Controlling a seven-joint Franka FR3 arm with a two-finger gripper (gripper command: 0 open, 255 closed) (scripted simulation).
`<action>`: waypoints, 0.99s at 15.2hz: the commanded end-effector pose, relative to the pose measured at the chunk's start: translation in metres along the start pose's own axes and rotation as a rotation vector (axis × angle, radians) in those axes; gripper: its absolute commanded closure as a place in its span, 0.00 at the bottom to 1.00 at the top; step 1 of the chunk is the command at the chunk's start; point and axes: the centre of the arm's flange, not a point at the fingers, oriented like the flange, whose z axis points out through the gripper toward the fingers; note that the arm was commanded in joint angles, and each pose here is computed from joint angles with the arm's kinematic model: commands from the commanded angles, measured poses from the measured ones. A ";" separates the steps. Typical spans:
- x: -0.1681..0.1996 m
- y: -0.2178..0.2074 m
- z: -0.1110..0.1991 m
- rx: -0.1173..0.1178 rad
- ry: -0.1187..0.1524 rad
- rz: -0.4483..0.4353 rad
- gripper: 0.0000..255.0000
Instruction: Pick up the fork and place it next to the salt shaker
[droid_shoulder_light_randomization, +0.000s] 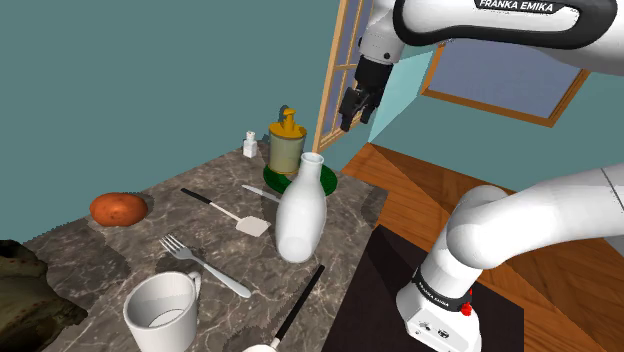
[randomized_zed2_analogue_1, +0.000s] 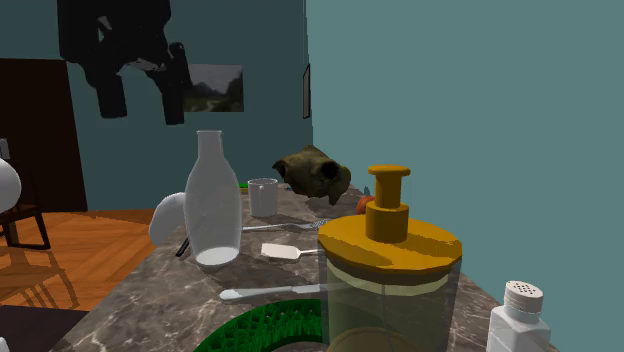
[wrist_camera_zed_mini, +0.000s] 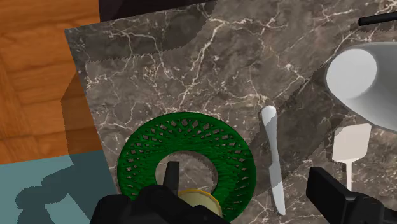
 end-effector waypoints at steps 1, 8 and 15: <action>0.000 0.000 0.000 0.000 0.000 0.000 0.00; 0.017 -0.078 0.043 0.013 -0.006 0.000 0.00; 0.034 -0.158 0.084 0.025 -0.013 -0.001 0.00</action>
